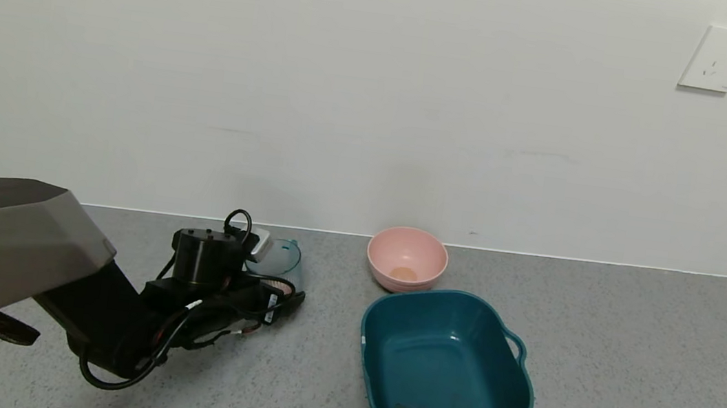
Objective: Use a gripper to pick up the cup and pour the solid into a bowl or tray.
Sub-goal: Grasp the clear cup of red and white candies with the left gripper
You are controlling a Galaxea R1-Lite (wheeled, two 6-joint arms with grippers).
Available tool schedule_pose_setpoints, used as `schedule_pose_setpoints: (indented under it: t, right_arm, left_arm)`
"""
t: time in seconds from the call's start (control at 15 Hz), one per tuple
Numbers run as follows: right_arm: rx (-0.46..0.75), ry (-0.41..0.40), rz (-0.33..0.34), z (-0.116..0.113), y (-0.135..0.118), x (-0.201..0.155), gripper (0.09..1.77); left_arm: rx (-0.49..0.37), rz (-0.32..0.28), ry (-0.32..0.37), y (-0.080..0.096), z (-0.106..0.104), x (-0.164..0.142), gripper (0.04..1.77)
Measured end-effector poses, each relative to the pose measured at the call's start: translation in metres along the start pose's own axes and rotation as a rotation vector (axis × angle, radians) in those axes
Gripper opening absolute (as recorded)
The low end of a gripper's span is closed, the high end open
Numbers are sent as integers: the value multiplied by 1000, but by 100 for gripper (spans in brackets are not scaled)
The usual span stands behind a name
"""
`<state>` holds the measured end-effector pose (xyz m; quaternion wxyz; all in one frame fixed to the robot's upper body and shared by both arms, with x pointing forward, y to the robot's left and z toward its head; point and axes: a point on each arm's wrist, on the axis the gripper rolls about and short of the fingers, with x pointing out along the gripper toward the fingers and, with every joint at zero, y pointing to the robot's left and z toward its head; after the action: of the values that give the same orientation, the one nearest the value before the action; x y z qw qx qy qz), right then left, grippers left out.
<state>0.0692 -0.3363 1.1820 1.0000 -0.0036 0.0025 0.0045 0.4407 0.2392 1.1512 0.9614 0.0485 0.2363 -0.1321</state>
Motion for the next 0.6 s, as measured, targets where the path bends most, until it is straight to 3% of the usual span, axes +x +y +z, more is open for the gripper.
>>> schedule_pose_setpoints:
  t: [0.6]
  right_arm:
    - [0, 0, 0, 0, 0, 0, 171]
  left_arm:
    - [-1, 7, -15, 0, 2, 17, 172]
